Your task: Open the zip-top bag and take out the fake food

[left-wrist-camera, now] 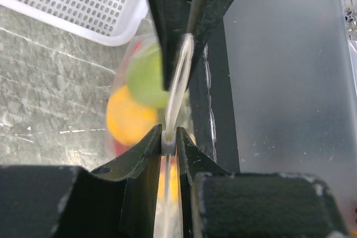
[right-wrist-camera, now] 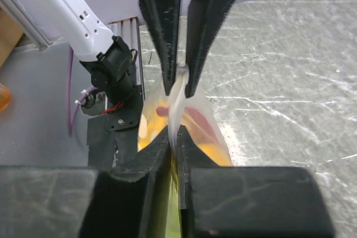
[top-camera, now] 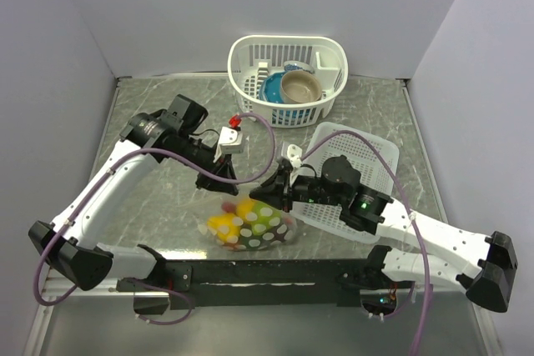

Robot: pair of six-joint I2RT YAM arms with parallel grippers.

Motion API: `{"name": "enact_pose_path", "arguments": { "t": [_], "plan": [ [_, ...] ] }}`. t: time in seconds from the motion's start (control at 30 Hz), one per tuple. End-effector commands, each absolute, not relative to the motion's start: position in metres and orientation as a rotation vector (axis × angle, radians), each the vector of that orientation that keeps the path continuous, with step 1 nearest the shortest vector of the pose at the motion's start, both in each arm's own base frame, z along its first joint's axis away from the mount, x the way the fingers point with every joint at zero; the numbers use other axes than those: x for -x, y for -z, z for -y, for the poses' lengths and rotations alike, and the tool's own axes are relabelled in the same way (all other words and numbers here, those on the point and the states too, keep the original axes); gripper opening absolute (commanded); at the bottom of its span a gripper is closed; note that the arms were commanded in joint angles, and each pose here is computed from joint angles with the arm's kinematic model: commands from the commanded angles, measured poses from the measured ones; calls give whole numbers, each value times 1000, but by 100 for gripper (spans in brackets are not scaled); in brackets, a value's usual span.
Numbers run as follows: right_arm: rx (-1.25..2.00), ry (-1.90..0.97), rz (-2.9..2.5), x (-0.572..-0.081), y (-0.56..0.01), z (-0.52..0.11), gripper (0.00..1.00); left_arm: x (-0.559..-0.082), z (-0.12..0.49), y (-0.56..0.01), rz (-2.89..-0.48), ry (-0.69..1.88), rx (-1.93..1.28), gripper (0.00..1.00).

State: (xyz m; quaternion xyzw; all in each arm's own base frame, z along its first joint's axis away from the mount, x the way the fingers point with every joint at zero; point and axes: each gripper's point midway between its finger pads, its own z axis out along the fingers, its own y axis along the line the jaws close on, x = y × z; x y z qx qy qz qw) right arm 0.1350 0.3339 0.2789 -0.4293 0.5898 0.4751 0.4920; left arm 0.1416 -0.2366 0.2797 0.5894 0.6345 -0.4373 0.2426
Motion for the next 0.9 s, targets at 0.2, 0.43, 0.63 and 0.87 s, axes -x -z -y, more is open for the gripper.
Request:
{"name": "enact_pose_path", "arguments": {
  "t": [0.2,0.43,0.63,0.87],
  "plan": [
    [1043,-1159,-1294,-141,-331,-350,10,-134,233,-289,-1689,1195,-1631,22],
    [1026,-1153,-1325,-141,-319,-344,0,-134,232,-290,-1688,1184,-1618,22],
    [962,-1069,-1347,-153,-322,-329,0,-136,230,-284,-1698,1155,-1631,21],
    [788,-960,-1366,-183,-333,-289,0,-152,208,-251,-1813,993,-1632,20]
  ]
}}
